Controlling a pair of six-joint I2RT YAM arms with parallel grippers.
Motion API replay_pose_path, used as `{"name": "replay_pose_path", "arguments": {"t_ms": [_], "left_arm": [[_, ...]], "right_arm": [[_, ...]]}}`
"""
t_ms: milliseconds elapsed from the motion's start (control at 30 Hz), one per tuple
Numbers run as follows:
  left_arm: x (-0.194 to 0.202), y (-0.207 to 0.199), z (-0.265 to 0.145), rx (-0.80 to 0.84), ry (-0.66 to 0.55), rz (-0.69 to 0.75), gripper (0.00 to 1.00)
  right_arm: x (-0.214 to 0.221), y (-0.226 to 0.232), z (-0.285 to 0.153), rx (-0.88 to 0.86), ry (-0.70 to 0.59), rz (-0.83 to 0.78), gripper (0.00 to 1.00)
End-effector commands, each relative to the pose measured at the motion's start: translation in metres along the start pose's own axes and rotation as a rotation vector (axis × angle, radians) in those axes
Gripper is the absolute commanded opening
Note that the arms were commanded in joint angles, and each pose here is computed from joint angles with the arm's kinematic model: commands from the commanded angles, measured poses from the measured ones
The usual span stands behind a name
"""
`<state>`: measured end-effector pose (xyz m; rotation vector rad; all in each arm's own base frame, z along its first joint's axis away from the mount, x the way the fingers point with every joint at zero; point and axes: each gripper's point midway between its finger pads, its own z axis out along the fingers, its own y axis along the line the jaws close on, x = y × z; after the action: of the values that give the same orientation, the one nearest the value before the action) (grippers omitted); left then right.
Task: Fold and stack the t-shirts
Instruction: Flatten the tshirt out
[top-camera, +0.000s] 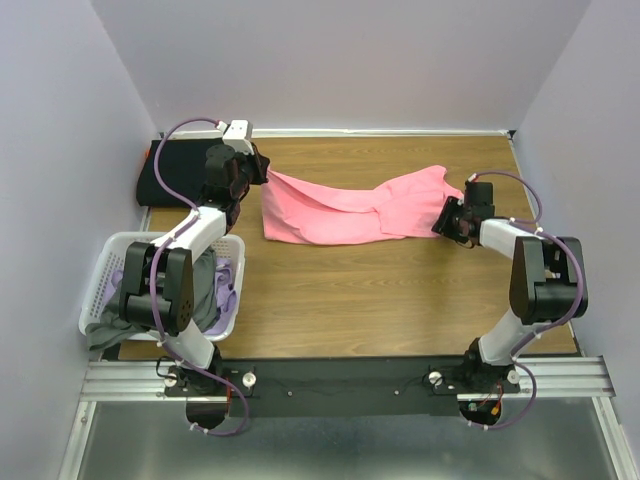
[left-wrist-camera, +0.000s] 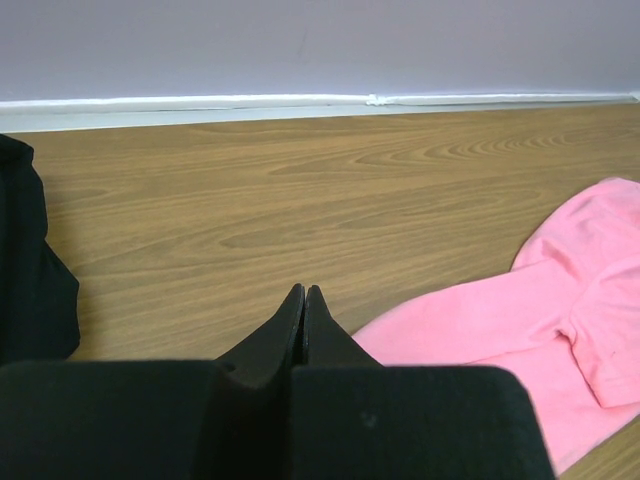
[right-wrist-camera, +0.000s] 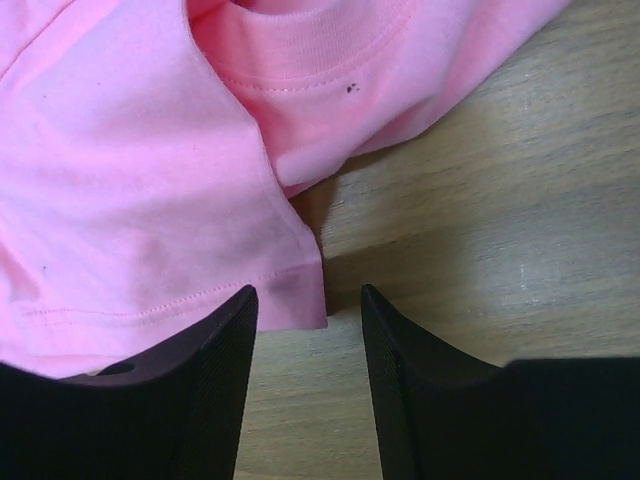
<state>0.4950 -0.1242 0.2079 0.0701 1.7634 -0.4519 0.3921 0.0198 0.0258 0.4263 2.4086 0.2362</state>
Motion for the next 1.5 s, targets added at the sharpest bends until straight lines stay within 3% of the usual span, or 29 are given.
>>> {"name": "replay_pose_path", "arguments": {"t_ms": [0,267,733,867,900,967,1067,1233,1467], "left_arm": [[-0.016,-0.007,-0.006,0.033,-0.045,0.012,0.00],[-0.017,-0.007,-0.008,0.032,-0.046,0.015,0.00],[-0.020,-0.010,-0.013,0.037,-0.054,0.018,0.00],[-0.021,-0.010,-0.015,0.036,-0.055,0.017,0.00],[-0.022,-0.010,-0.015,0.038,-0.058,0.019,0.00],[-0.021,-0.010,-0.016,0.036,-0.057,0.019,0.00],[-0.022,-0.010,-0.017,0.034,-0.061,0.020,0.00],[-0.029,-0.011,-0.020,0.033,-0.076,0.024,0.00],[-0.056,-0.016,-0.033,0.026,-0.135,0.041,0.00]], "right_arm": [[-0.010,0.010,0.005,-0.027,-0.017,-0.009,0.50],[-0.006,0.014,0.005,-0.045,-0.003,-0.016,0.35],[0.006,0.007,0.004,-0.018,0.029,-0.019,0.34],[0.009,0.007,0.004,-0.024,0.044,-0.027,0.23],[0.011,0.008,0.005,-0.026,0.051,-0.027,0.14],[0.011,0.009,0.004,-0.037,0.056,-0.031,0.05],[0.007,0.014,0.001,-0.057,0.049,-0.041,0.02],[-0.029,0.027,-0.022,-0.085,-0.061,-0.053,0.01],[-0.113,0.060,-0.095,-0.158,-0.326,-0.074,0.01]]}}
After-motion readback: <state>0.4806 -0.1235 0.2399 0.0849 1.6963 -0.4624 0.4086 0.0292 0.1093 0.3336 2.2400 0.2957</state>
